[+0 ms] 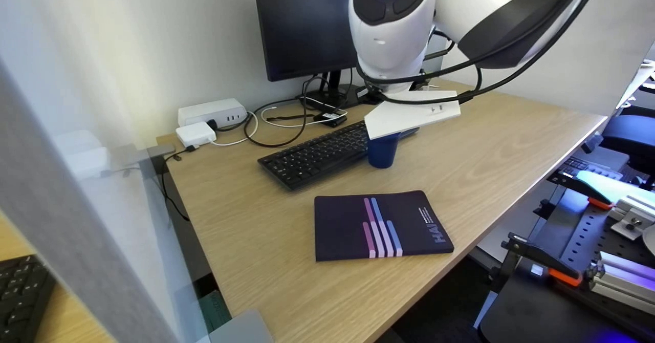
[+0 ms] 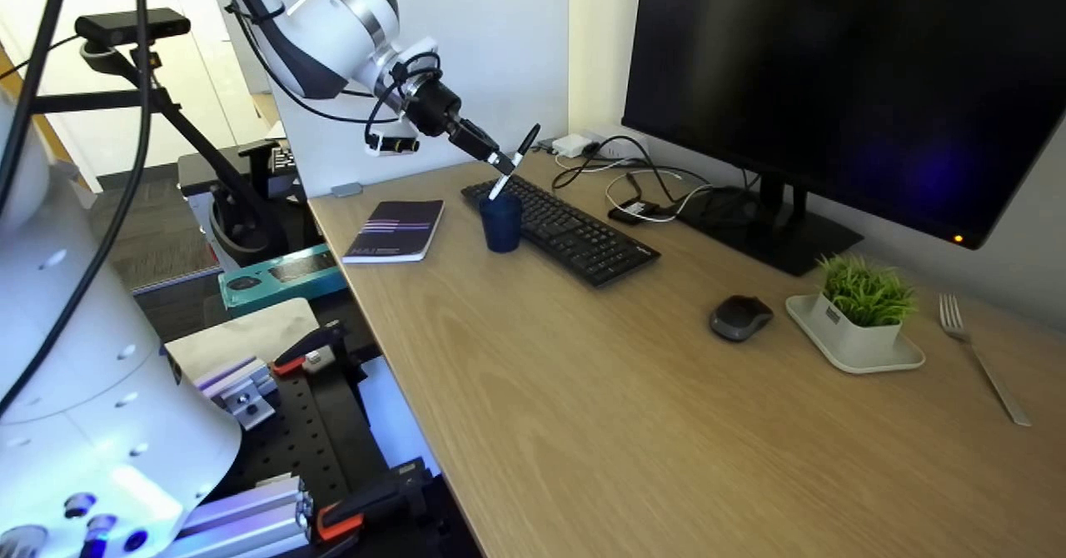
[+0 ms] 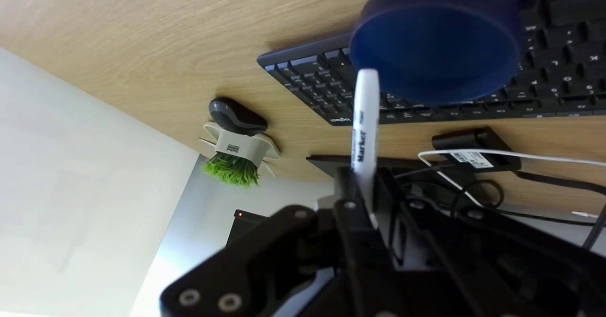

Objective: Put the marker in the cup

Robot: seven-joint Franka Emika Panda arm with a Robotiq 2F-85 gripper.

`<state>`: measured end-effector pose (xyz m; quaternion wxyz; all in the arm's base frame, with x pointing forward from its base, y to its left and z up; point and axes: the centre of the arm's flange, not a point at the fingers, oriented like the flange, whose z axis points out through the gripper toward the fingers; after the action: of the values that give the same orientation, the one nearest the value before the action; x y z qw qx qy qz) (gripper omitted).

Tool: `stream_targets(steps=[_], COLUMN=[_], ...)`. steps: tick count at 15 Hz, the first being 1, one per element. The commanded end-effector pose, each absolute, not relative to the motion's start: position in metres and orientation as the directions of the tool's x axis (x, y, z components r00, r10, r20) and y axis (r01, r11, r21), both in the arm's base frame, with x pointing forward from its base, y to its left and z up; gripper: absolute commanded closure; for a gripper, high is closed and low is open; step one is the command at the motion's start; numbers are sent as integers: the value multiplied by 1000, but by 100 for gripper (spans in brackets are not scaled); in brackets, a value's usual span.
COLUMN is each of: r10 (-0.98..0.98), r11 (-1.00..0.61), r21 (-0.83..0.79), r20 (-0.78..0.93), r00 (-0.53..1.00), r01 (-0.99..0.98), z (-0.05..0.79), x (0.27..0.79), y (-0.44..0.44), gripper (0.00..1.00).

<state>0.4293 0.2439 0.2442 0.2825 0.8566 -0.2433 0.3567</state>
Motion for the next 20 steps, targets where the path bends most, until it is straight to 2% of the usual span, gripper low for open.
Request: stream_targets(steps=[1, 12, 20], r10=[-214, -224, -235], r11=[-727, -732, -735], r21=[295, 292, 284], r20=[761, 751, 745], r00=[612, 621, 624], r01=[-621, -616, -616], z=[235, 217, 214], x=[449, 462, 444], y=[243, 251, 264], gripper=[97, 97, 97])
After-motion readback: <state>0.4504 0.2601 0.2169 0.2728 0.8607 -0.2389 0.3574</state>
